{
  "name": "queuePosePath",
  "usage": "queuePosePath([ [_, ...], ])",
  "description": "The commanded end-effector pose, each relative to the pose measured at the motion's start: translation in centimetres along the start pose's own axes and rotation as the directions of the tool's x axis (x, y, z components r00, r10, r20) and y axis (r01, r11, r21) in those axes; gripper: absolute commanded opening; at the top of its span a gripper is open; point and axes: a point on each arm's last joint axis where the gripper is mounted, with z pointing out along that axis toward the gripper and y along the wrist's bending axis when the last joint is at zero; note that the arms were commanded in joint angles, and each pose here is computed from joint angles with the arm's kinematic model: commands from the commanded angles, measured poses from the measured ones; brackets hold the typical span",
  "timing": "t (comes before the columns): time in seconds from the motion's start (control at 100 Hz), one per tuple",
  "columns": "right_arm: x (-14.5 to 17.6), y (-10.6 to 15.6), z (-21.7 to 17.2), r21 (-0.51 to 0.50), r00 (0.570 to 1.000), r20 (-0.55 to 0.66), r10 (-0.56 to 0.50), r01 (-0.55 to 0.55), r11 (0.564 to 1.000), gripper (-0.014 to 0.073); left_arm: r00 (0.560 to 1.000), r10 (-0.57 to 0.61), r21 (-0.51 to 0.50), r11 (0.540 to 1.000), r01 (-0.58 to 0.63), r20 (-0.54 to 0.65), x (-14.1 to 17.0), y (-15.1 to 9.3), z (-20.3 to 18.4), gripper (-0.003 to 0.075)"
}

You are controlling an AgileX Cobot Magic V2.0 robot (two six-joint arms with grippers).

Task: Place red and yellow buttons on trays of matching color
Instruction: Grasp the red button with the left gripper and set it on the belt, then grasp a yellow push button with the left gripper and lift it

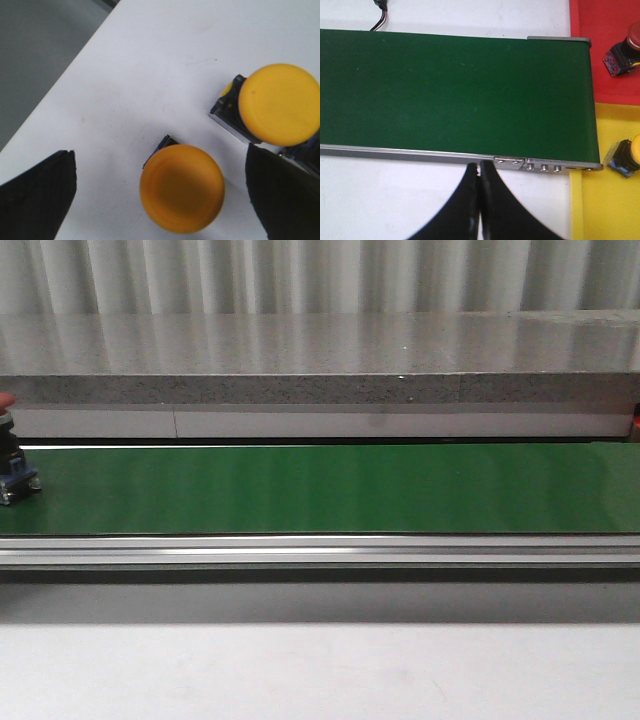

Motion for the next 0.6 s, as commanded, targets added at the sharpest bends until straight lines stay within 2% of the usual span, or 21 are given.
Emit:
queuePosePath([
  [0.0,-1.1,0.1,-0.7,0.001,0.996,0.086,-0.011,0.011,1.000,-0.0067,0.996,-0.004,0.013,1.000,0.003,0.088,-1.6,0.0,-1.8,0.0640],
  [0.12,-1.1,0.1,-0.7,0.001,0.996,0.086,-0.011,0.011,1.000,-0.0067,0.998,-0.003,0.009,1.000,0.002,0.070,-1.4,0.0,-1.2,0.0614],
  [0.19,-1.1,0.1,-0.7,0.001,0.996,0.086,-0.011,0.011,1.000,-0.0067,0.998,-0.002,0.008,1.000,0.002,0.068,-1.4,0.0,-1.2,0.0531],
  [0.26,-1.1,0.1,-0.7,0.001,0.996,0.086,-0.011,0.011,1.000,-0.0067,0.998,-0.003,0.008,1.000,0.002,0.066,-1.3,0.0,-1.3,0.0389],
  [0.38,-1.1,0.1,-0.7,0.001,0.996,0.086,-0.011,0.011,1.000,-0.0067,0.996,-0.003,0.010,1.000,0.002,0.090,-1.6,0.0,-2.4,0.0099],
  [0.44,-1.1,0.1,-0.7,0.001,0.996,0.086,-0.011,0.011,1.000,-0.0067,0.993,-0.006,0.013,1.000,0.004,0.116,-1.9,0.1,-3.5,-0.0012],
  [0.59,-1.1,0.1,-0.7,0.001,0.996,0.086,-0.011,0.011,1.000,-0.0067,0.978,-0.014,0.028,1.000,0.009,0.206,-2.5,0.2,-7.8,-0.0020],
])
